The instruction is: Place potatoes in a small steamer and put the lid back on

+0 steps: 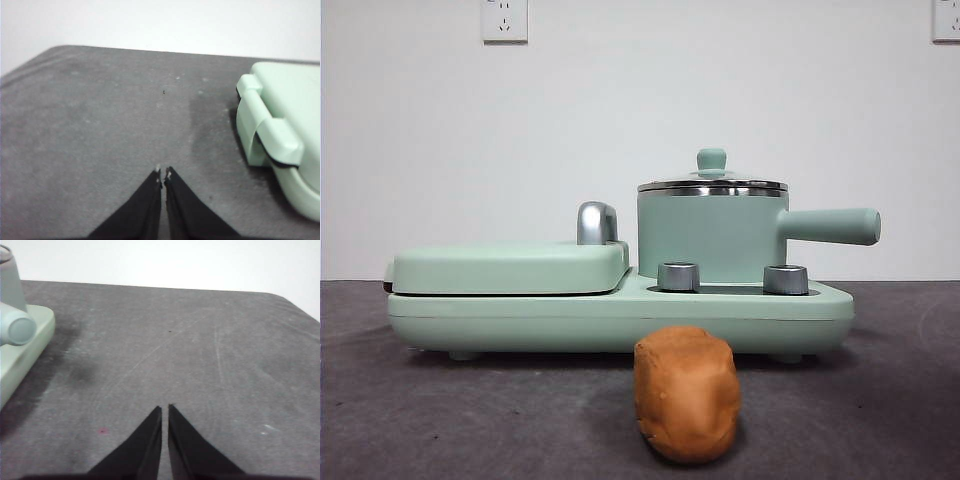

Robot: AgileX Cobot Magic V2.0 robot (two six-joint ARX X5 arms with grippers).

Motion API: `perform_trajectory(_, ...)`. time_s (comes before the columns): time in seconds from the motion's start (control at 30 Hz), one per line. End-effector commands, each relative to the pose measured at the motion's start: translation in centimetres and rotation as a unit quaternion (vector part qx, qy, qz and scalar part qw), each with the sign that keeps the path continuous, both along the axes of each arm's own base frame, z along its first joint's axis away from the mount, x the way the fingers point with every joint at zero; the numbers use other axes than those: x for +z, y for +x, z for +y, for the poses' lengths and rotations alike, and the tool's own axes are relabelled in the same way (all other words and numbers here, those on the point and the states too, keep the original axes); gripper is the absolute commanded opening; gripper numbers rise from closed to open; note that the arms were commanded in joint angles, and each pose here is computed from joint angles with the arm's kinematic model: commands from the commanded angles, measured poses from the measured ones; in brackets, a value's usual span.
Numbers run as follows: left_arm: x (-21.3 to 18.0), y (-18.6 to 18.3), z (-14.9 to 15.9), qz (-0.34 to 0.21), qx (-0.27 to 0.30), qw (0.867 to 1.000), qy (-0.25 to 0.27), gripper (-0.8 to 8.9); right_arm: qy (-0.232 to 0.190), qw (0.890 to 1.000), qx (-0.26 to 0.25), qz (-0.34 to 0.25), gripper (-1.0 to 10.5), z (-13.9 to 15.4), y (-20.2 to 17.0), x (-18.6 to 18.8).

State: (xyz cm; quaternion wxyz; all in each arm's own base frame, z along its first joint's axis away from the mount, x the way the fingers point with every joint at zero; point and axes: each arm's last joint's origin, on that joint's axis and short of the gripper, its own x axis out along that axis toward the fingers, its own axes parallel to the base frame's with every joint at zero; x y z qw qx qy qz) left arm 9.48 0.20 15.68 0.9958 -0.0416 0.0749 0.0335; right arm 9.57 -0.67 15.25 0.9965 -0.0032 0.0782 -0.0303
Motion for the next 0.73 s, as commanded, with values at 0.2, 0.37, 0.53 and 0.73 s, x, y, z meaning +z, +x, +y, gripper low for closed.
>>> perform_trajectory(0.2,-0.4,0.0,-0.6,0.012,-0.071,0.992,-0.100,0.15,0.137,0.989,0.055,-0.008,0.1,0.4,0.0,0.3)
perform_trajectory(0.37,1.7,-0.3,-1.1,-0.006,-0.110,0.984,-0.142,0.15,0.202,0.976,0.077,-0.025,0.1,0.7,-0.5,2.3)
perform_trajectory(0.53,5.3,-0.7,-1.5,-0.013,-0.132,0.978,-0.158,0.15,0.234,0.968,0.090,-0.031,0.1,1.0,-1.6,6.0)
perform_trajectory(0.73,10.4,-0.6,-2.1,-0.002,-0.187,0.969,-0.159,0.15,0.233,0.961,0.148,-0.019,0.1,1.4,-2.9,11.2)
